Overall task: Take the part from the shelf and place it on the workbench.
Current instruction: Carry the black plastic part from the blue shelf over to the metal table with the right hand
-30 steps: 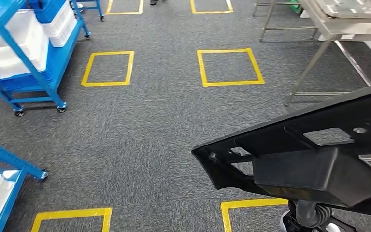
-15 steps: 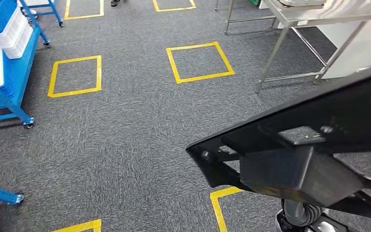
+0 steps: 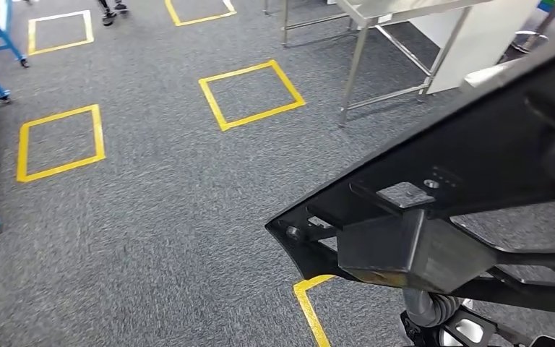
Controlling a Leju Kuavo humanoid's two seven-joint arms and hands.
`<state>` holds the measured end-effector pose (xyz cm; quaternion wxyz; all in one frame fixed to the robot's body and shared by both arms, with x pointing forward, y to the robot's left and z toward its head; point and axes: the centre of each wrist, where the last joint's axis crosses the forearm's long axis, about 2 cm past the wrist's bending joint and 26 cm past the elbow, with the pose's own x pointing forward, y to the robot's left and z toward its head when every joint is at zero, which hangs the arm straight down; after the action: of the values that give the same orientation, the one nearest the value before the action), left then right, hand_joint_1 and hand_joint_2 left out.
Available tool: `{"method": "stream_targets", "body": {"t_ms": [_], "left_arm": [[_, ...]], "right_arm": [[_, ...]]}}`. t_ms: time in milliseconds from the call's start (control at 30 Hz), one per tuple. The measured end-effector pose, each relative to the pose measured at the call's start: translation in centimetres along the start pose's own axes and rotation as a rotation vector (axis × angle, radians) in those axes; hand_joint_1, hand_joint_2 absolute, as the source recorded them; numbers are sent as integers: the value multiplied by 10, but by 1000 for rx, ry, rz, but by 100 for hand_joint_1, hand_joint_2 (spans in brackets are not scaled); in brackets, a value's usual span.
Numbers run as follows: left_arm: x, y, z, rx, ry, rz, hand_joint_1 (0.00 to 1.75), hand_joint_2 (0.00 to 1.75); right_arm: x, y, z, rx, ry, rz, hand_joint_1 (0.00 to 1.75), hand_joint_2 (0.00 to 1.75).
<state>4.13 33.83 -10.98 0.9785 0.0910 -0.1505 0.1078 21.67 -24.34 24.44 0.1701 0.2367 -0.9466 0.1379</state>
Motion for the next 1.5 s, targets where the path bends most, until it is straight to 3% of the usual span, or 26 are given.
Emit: {"method": "stream_targets", "body": {"t_ms": [833, 1500], "left_arm": [[1, -5, 0, 0, 11, -3, 0, 175], [0, -3, 0, -1, -4, -17, 0, 175]], "right_arm": [[-36, 3, 7, 31, 83, -77, 175, 175], [-41, 1, 11, 23, 103, -87, 175, 175]]}}
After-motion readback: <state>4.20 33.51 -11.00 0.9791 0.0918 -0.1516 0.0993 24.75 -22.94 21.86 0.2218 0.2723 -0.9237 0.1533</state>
